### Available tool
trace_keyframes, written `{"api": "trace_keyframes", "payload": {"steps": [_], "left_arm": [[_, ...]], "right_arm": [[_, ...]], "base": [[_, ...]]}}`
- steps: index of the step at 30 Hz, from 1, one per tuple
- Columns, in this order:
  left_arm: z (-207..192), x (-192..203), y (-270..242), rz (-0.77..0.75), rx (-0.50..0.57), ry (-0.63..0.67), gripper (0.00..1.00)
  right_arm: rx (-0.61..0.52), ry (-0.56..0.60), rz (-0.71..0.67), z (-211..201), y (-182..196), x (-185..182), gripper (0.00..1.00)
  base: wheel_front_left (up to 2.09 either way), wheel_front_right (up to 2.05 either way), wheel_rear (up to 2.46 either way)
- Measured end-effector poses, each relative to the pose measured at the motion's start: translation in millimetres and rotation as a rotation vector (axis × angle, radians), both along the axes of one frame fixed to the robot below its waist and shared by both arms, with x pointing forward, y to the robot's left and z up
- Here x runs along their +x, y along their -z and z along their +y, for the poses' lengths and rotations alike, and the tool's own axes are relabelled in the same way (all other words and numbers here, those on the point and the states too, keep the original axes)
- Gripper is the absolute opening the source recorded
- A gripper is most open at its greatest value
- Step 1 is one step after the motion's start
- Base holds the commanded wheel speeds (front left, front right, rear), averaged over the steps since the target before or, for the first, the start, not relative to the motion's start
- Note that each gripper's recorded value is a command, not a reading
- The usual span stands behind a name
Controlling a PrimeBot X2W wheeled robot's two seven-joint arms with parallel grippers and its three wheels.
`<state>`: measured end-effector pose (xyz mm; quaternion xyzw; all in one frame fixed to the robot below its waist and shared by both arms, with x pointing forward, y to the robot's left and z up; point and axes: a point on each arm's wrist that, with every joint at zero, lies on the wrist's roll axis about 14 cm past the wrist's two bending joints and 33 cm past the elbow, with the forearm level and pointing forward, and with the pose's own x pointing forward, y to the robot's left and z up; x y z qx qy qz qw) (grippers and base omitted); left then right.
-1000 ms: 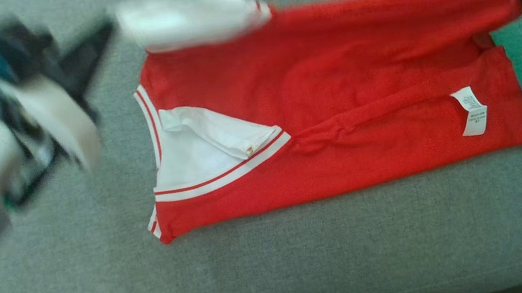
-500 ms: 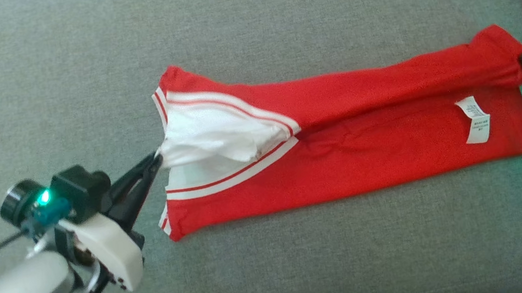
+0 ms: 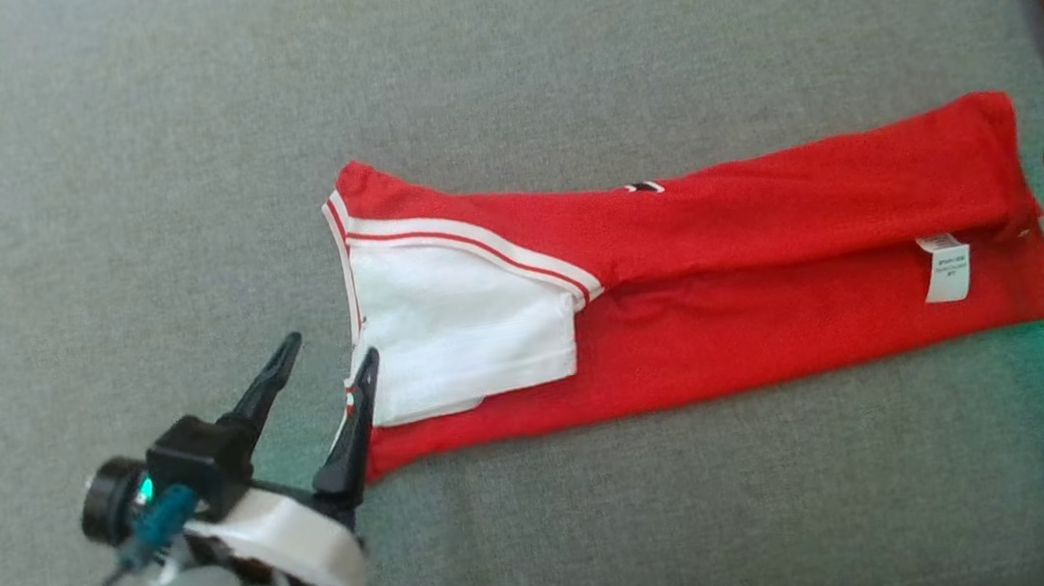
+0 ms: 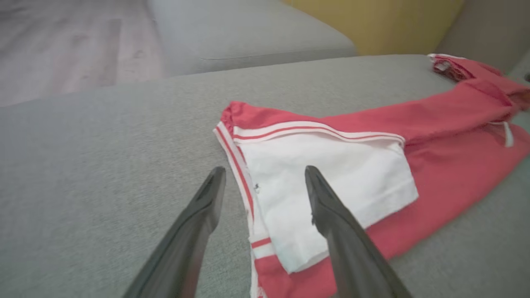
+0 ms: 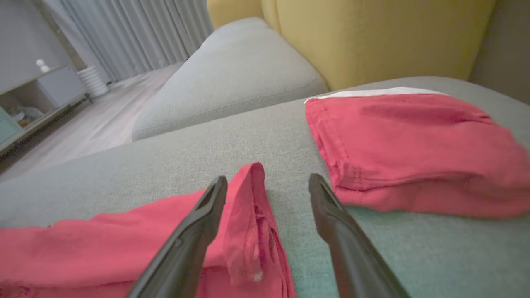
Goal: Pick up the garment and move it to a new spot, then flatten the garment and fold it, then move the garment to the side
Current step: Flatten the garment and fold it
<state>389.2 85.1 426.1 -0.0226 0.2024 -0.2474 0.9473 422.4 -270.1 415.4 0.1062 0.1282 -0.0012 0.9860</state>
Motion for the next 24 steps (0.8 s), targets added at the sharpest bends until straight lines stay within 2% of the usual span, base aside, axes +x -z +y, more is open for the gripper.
{"api": "trace_keyframes", "payload": {"steps": [5,8,15,24], "left_arm": [[-6.8,10.3,-31.7,-0.139,-0.078,-0.184,1.00],[-4.0,0.9,-42.0,-0.200,-0.102,-0.257,1.00],[6.1,-22.5,-53.9,-0.287,-0.101,-0.350,1.00],[23.5,-35.4,-68.3,-0.361,-0.113,-0.419,1.00]], "right_arm": [[0.056,0.130,-0.003,6.7,13.0,-44.2,1.00],[0.082,0.163,0.018,15.5,22.5,-55.9,1.00],[0.100,0.203,0.006,15.0,22.2,-40.8,1.00],[0.135,0.231,0.085,20.1,43.4,-17.7,1.00]], "base": [[0.00,0.00,0.00],[0.00,0.00,0.00],[0.00,0.00,0.00],[0.00,0.00,0.00]]}}
